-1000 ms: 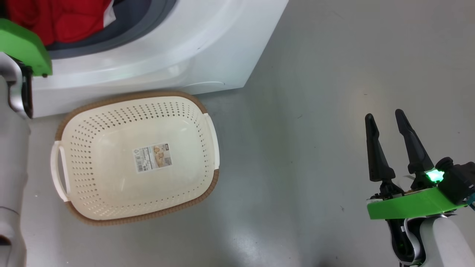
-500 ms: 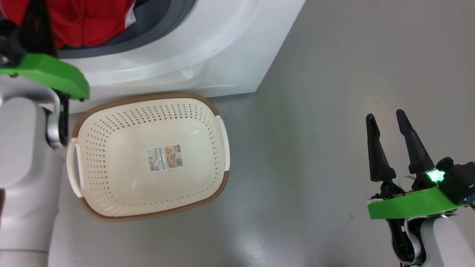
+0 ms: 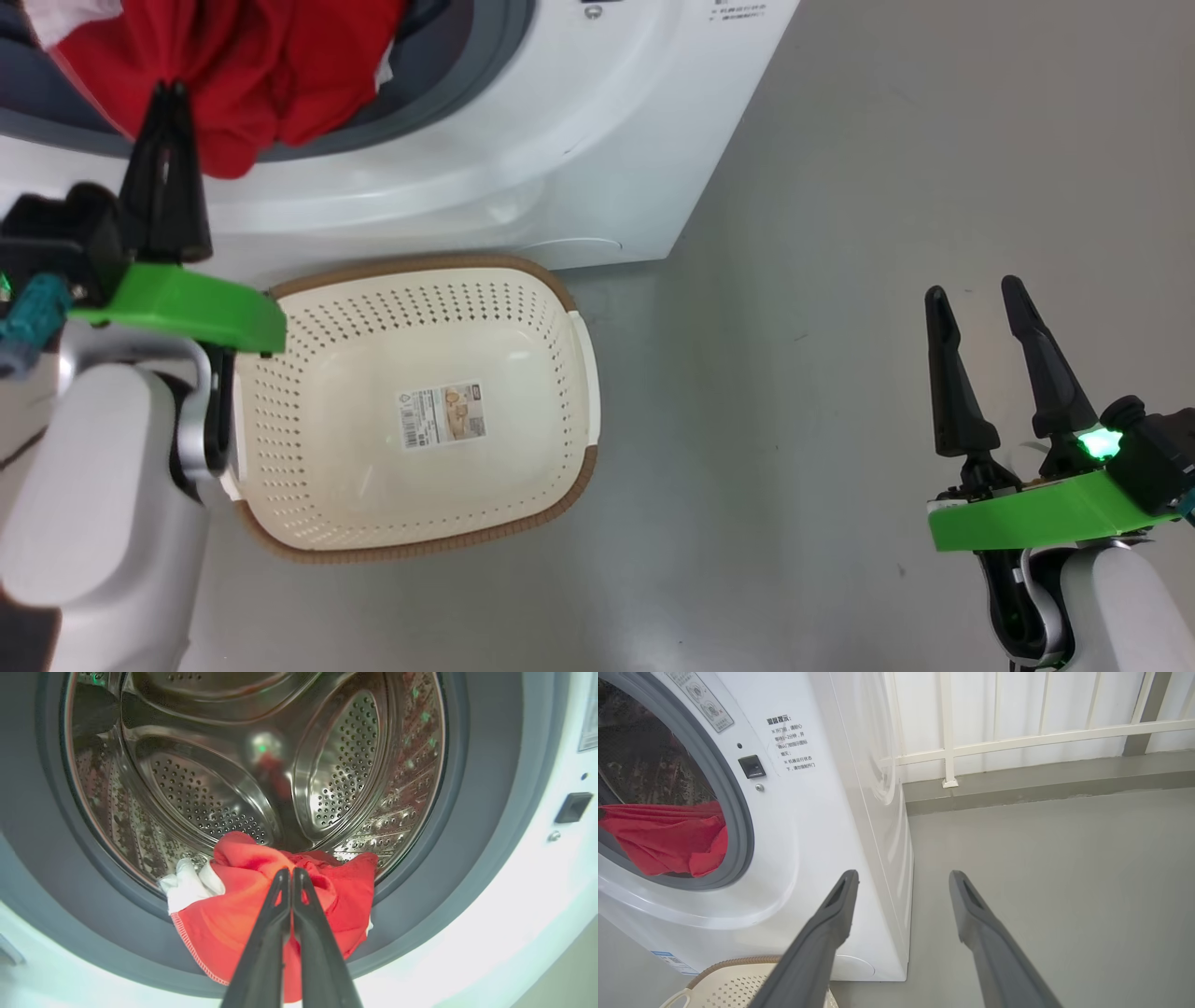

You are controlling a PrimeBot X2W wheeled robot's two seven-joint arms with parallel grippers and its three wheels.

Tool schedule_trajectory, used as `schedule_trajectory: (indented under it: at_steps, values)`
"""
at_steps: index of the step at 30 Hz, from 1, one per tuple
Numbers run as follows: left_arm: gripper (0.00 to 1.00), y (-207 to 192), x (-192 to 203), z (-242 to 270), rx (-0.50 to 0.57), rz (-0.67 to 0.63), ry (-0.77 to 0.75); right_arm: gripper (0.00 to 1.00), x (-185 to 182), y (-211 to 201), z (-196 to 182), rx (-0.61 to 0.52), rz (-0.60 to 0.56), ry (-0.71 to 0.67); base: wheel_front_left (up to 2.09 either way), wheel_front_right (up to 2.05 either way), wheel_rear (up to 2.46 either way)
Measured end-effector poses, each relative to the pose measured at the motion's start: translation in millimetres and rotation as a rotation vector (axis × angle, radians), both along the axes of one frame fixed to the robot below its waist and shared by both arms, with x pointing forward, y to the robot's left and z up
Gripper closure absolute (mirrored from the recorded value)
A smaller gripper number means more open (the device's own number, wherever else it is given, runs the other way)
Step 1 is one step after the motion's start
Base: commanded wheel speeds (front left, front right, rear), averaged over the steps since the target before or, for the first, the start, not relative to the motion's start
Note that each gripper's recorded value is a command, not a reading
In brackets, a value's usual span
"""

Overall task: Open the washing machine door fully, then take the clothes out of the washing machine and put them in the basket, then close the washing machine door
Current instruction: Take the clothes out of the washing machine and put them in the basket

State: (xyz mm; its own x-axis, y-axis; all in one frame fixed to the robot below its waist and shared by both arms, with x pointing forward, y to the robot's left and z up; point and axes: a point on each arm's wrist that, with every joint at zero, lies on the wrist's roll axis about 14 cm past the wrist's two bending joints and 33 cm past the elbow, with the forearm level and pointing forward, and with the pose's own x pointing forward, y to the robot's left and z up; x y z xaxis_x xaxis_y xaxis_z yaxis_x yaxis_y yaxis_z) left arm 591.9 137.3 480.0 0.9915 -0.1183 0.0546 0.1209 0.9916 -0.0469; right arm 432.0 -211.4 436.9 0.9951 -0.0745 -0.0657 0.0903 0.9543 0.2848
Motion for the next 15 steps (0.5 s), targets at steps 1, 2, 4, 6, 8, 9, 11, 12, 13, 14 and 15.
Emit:
schedule_trajectory:
  at_steps: [1,2,4,6,8,9,11,12,13,14,15]
  values:
    - [1.00,0,0,0,0.000,0.000,0.000,0.00,0,0,0,0.000,0.000,0.000,0.00,0.00,0.00]
    - [1.00,0,-4,2,-0.003,-0.001,-0.006,0.00,0,1,1,-0.001,0.002,-0.004,0.00,0.00,0.00]
    - [1.00,1,-11,5,-0.009,0.000,-0.010,0.00,0,2,4,-0.002,0.005,-0.011,0.00,0.00,0.00]
    - [1.00,2,-19,8,-0.014,0.002,-0.009,0.00,0,2,7,-0.002,0.007,-0.020,0.00,0.00,0.00]
    - [1.00,2,-27,11,-0.018,0.000,-0.011,0.00,0,3,10,0.000,0.010,-0.026,0.00,0.00,0.00]
    - [1.00,3,-31,14,-0.020,0.002,-0.016,0.00,-1,4,12,0.001,0.011,-0.029,0.00,0.00,0.00]
    - [1.00,1,-38,19,-0.022,-0.005,-0.024,0.00,-1,6,16,0.001,0.016,-0.039,0.00,0.00,0.00]
    - [1.00,0,-41,22,-0.027,-0.008,-0.029,0.00,-1,6,18,-0.002,0.018,-0.046,0.00,0.00,0.00]
    - [1.00,0,-44,25,-0.028,-0.008,-0.030,0.00,-2,7,20,-0.003,0.020,-0.052,0.00,0.00,0.00]
    - [1.00,-2,-51,31,-0.030,-0.014,-0.037,0.00,-2,8,26,-0.002,0.022,-0.065,0.00,0.00,0.00]
    - [1.00,-2,-51,31,-0.030,-0.014,-0.037,0.00,-2,8,26,-0.002,0.022,-0.065,0.00,0.00,0.00]
